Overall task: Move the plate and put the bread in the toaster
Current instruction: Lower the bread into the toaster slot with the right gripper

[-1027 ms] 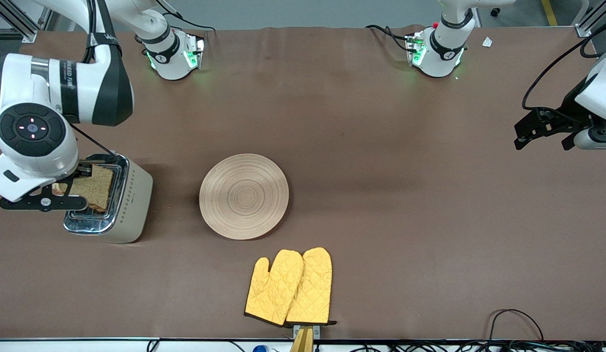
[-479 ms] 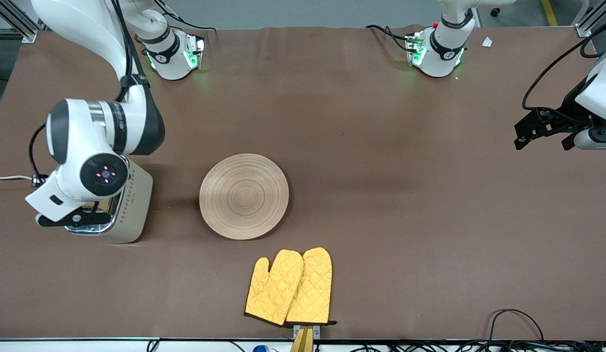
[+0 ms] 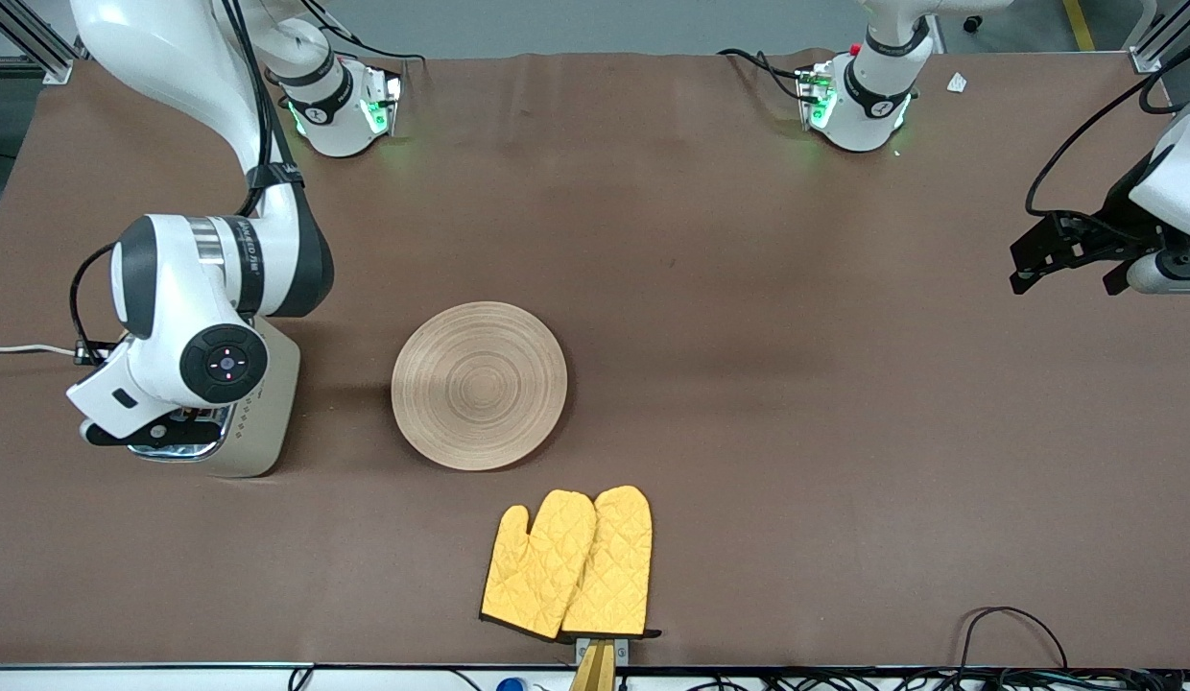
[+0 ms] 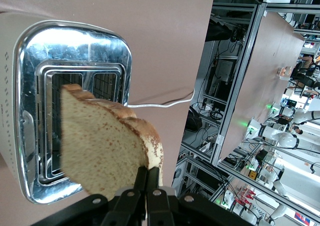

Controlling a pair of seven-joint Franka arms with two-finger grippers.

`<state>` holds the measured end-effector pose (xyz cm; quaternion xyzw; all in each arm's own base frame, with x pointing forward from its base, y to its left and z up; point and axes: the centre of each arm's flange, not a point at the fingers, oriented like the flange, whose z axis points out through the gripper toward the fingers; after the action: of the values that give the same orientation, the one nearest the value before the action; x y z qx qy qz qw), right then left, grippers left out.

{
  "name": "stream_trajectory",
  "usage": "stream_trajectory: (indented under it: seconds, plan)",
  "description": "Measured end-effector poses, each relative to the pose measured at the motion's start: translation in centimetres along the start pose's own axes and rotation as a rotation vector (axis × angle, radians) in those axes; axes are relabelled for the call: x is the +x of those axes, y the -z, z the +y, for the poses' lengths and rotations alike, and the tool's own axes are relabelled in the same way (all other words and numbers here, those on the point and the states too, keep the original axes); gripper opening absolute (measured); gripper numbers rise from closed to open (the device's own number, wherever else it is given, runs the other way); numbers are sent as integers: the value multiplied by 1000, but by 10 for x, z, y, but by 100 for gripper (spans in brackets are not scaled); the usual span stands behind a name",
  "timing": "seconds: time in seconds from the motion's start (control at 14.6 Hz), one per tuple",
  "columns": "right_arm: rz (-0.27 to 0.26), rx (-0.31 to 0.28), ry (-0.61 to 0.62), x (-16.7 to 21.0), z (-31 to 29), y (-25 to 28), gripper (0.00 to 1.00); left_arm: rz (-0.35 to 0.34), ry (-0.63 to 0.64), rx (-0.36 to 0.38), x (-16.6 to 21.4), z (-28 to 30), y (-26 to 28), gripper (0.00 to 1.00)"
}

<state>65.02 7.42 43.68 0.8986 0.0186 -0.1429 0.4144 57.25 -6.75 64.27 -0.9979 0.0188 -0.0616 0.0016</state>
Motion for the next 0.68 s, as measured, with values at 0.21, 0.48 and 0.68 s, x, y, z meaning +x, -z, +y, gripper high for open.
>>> stream_trajectory:
  seconds: [0.21, 0.48, 0.68]
  plan:
    - [-4, -1, -1, 0, 0, -1, 3, 0, 0, 0, 0, 0, 0, 100]
    - [-21, -4, 2, 0, -2, -8, 3, 0, 0, 0, 0, 0, 0, 100]
    - [-28, -7, 6, 1, -5, -12, 3, 0, 0, 0, 0, 0, 0, 100]
